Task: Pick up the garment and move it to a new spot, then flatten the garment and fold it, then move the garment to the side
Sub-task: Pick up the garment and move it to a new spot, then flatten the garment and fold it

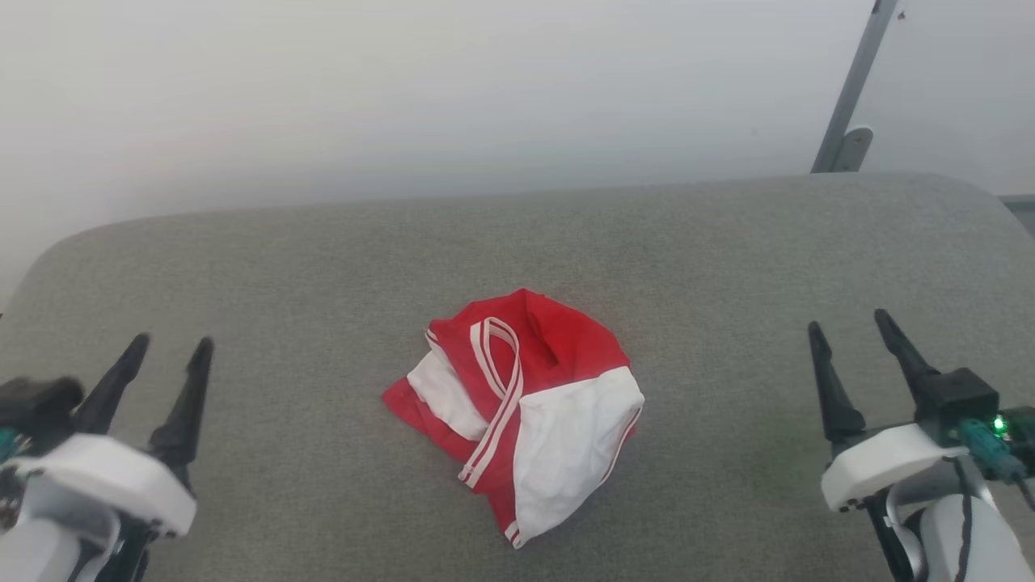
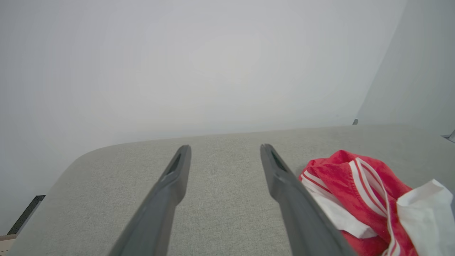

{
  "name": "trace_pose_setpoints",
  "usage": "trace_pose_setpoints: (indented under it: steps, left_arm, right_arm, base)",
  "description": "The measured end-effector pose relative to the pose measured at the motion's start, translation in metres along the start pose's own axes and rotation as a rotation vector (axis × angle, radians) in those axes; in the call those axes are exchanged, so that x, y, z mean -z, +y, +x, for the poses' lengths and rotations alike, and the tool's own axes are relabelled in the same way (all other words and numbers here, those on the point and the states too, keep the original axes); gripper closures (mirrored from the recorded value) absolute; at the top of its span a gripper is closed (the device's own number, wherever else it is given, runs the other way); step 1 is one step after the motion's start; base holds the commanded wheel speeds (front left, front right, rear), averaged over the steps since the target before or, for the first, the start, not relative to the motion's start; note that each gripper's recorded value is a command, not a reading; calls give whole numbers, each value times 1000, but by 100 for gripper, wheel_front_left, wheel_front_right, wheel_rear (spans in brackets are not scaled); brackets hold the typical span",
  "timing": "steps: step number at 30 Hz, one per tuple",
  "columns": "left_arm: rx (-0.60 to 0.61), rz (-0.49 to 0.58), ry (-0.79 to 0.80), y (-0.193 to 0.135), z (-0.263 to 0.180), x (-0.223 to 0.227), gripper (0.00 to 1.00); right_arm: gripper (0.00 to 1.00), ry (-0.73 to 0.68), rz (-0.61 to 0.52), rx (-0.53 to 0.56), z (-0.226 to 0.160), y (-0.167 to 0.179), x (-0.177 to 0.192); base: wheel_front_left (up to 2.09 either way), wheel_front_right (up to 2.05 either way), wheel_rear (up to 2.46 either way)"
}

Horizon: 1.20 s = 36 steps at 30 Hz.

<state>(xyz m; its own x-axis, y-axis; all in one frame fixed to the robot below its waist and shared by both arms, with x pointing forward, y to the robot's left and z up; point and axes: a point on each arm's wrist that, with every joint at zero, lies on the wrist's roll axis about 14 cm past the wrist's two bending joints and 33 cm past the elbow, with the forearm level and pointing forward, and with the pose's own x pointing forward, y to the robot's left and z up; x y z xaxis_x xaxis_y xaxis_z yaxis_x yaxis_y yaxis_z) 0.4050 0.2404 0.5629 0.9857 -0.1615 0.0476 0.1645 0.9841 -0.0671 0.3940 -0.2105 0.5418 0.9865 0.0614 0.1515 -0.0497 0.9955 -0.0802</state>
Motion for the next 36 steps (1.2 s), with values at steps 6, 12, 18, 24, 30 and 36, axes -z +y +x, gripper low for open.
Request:
trace_pose_setpoints:
  steps: [6,12,18,24,30,36]
  left_arm:
    - [-123,-43,-15,30,-33,4,0]
    - [-203,-76,-47,50,-57,7,0]
    - [-235,-100,-60,58,-74,15,0]
    - [-249,-99,-68,62,-81,19,0]
    - [-249,-95,-77,61,-84,20,0]
    - [-253,-94,-77,61,-91,22,0]
  right_arm:
    - [0,-15,-8,17,-5,-7,-5]
    - [0,-19,-13,25,-11,-9,-6]
    - [0,-20,-14,33,-16,-11,-6]
    - [0,-21,-14,41,-18,-14,-6]
    - [0,-19,-10,21,-17,-6,-5]
    - [0,38,17,-99,-13,32,13]
  base:
    - [0,0,0]
    - [0,0,0]
    - [0,0,0]
    - [0,0,0]
    - [0,0,0]
    - [0,0,0]
